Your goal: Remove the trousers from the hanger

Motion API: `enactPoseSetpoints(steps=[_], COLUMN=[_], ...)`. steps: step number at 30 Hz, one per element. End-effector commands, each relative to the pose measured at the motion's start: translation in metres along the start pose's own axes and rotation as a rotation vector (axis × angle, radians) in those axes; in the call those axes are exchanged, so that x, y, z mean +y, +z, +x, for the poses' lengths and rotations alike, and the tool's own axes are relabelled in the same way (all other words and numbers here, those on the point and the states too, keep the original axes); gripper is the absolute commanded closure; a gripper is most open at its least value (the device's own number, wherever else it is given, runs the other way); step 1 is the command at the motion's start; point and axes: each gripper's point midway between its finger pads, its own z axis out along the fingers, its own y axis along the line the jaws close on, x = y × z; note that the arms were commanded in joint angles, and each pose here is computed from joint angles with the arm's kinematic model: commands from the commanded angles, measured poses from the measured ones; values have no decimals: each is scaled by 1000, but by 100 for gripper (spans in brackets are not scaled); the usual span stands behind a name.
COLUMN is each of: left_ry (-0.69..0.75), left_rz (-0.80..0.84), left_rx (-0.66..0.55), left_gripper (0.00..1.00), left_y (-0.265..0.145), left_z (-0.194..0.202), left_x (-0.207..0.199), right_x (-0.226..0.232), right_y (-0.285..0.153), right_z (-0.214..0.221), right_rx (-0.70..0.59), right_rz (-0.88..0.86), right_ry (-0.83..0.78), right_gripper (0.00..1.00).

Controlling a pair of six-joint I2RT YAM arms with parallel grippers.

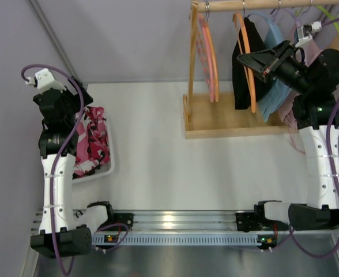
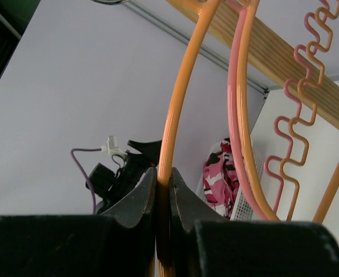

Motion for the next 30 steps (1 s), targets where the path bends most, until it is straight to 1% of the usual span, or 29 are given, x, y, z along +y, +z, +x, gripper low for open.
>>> enactPoseSetpoints(steps=[1,8,12,19,24,30], left_ry=[-18,-40,-42,-46,-50,-49], left_rz=[19,16,14,13,11,11], left_rx=[-91,-81,-80,-77,-70,-55], left_gripper=[2,2,2,2,2,2], left_y=[-13,-13,-13,-13,-11,-7], left_z=[-32,-27,-26,-24,-21,-17], left_x=[-5,-5,-4,-4,-4,-4], right_x=[38,13,7,-5,-15,-21], right_y=[14,44,57,83,94,110], right_z=[-20,-36,-35,-25,-18,0], right_rx=[-84,-92,-83,-43,-21,31], right_rz=[-88,-32,-38,-34,-20,-23], right_ry=[-108,-66,-54,-60,-59,-64], right_gripper=[100,100,100,100,100,100])
